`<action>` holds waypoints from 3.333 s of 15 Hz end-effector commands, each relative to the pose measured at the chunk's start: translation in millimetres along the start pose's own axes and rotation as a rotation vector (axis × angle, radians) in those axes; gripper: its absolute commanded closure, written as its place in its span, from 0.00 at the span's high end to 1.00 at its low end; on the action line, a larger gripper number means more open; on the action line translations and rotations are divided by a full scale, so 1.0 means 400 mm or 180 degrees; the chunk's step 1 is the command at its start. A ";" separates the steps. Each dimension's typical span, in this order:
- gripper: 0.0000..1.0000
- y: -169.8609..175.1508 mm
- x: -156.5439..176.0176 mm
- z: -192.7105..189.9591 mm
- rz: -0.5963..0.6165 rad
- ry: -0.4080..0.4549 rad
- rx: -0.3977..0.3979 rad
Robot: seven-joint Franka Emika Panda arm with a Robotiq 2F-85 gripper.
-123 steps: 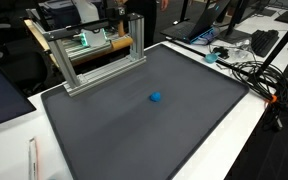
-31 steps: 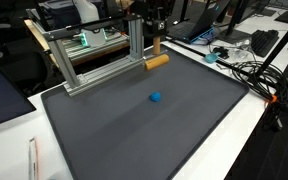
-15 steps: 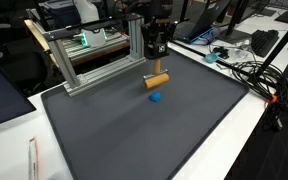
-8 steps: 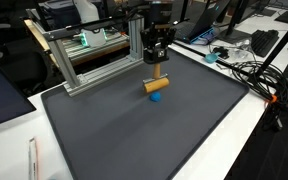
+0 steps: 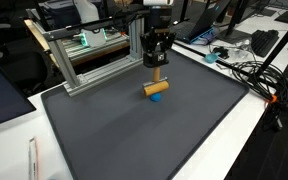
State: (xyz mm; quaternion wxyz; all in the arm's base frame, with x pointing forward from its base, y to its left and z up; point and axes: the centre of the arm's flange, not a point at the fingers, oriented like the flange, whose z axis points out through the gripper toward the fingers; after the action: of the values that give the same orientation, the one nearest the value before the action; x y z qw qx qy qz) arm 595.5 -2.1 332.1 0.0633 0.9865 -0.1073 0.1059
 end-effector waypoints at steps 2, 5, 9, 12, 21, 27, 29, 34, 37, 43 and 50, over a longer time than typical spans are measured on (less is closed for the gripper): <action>0.23 -0.008 0.010 0.017 0.0037 0.0053 -0.0078; 0.23 -0.009 0.009 0.029 0.0046 0.0037 -0.0078; 0.23 -0.007 0.014 0.024 0.0058 0.0065 -0.0072; 0.23 -0.007 0.025 0.014 0.0062 0.0117 -0.0066; 0.23 -0.022 0.043 0.041 -0.0010 0.0063 -0.0109; 0.23 -0.023 0.050 0.068 -0.0017 -0.0069 -0.0156; 0.23 -0.022 0.052 0.073 -0.0019 -0.0128 -0.0164; 0.23 -0.023 0.060 0.067 0.0012 -0.0089 -0.0155; 0.23 -0.022 0.061 0.063 0.0016 -0.0142 -0.0146; 0.23 -0.010 0.076 0.010 0.0095 0.0085 -0.0053; 0.23 -0.015 0.108 -0.061 -0.0112 0.0127 0.0003</action>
State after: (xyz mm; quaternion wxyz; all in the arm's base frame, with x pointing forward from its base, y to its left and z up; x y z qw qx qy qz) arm 631.8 -3.5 345.9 0.0723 0.9836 -0.1049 0.1275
